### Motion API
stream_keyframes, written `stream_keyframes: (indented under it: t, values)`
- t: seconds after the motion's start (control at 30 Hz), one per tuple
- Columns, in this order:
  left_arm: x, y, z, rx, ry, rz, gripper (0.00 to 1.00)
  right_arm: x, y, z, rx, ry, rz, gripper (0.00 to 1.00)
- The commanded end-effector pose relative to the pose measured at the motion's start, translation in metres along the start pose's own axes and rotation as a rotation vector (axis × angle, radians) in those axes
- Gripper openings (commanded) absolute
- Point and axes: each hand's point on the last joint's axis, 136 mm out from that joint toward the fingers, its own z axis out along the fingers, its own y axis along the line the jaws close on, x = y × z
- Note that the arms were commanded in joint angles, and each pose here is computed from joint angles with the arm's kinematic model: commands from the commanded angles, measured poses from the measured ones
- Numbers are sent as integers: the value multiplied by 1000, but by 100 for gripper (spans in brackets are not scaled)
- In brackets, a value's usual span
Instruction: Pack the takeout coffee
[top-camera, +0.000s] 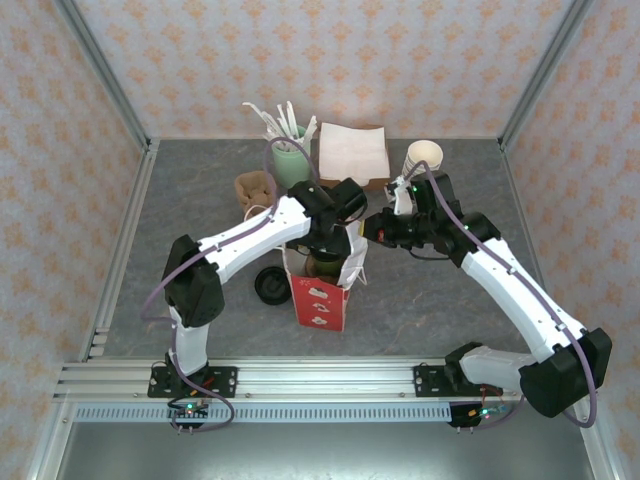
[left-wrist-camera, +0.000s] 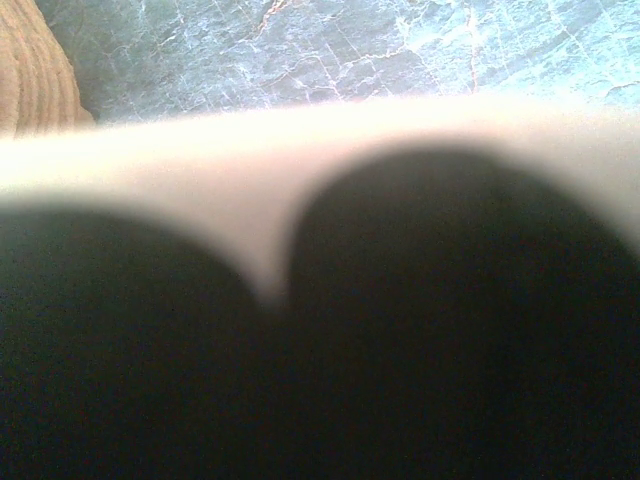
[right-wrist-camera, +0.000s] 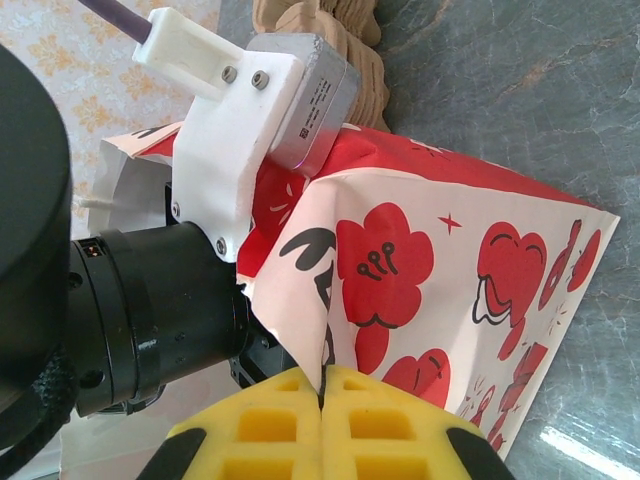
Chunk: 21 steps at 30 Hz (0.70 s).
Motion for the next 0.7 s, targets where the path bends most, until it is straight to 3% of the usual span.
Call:
stream_keyframes:
  t: [0.0, 0.67]
  values:
    - [-8, -20, -53, 158, -92, 20, 95, -3, -5, 2, 34, 0, -3, 0]
    - [3, -30, -56, 203, -81, 47, 82, -6, -12, 3, 45, 3, 39, 0]
